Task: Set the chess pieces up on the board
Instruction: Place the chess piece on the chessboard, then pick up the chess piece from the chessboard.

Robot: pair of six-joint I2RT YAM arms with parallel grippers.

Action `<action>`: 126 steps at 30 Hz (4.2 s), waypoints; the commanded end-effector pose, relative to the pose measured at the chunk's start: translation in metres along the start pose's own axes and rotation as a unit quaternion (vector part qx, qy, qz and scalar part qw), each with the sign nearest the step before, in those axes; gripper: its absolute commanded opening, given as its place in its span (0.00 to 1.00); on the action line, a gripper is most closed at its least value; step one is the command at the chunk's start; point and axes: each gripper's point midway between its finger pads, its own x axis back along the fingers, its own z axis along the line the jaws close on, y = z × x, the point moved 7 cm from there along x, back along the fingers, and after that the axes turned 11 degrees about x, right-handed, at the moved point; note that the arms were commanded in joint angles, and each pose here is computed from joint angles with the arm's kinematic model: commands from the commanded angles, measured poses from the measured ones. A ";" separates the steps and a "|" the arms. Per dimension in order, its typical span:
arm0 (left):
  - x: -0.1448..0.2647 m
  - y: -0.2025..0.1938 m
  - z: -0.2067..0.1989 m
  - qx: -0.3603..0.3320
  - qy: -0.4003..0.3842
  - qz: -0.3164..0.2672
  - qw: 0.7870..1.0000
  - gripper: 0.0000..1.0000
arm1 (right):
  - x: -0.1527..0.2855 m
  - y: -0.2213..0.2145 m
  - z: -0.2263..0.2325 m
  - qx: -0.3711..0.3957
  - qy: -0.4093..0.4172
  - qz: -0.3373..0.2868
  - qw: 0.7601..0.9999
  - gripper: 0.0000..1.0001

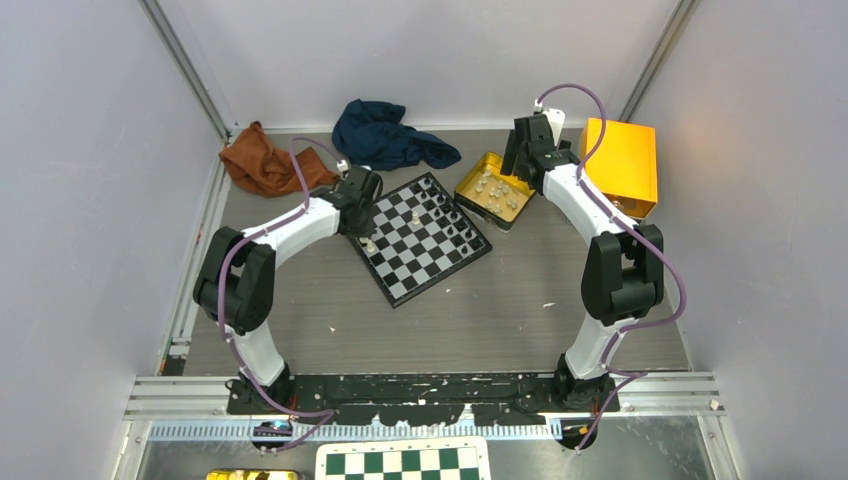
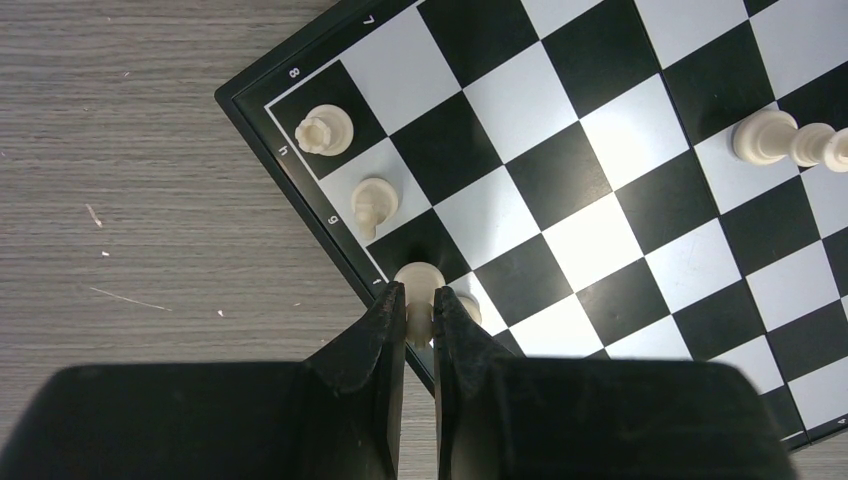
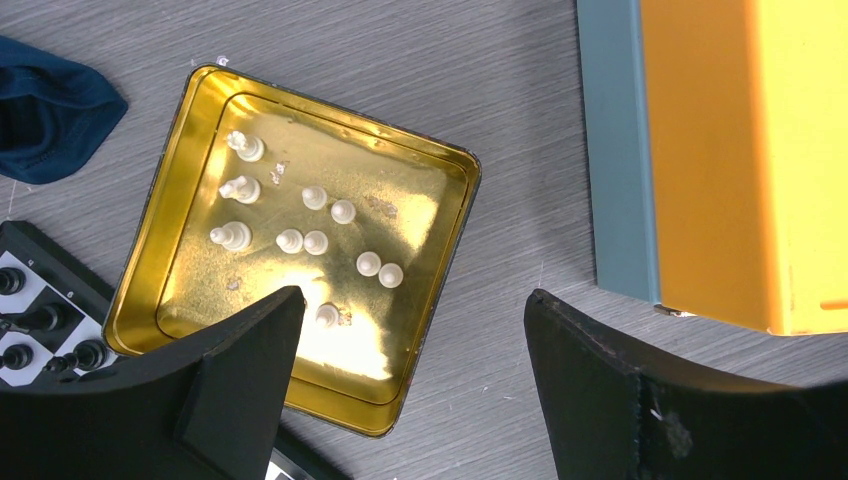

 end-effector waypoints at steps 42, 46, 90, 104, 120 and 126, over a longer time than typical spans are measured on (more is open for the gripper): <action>-0.010 0.016 -0.007 0.025 0.005 -0.023 0.999 0.09 | 0.001 0.020 0.000 -0.006 0.000 -0.027 1.000 0.87; -0.011 0.015 -0.006 0.025 0.006 -0.021 0.999 0.09 | 0.000 0.019 0.001 -0.006 -0.001 -0.026 1.000 0.87; 0.020 0.030 -0.002 0.044 -0.001 -0.068 0.997 0.32 | 0.019 0.027 0.004 0.040 -0.009 -0.044 0.998 0.86; 0.061 0.038 0.008 0.064 -0.019 -0.112 0.991 0.49 | 0.053 0.024 0.071 0.117 0.093 -0.049 0.988 0.85; 0.110 0.026 0.032 0.088 -0.044 -0.151 0.984 0.70 | 0.084 -0.025 0.175 0.204 0.257 0.002 0.945 0.80; 0.121 0.021 0.041 0.089 -0.044 -0.162 0.982 0.70 | 0.081 -0.036 0.198 0.218 0.277 0.016 0.936 0.78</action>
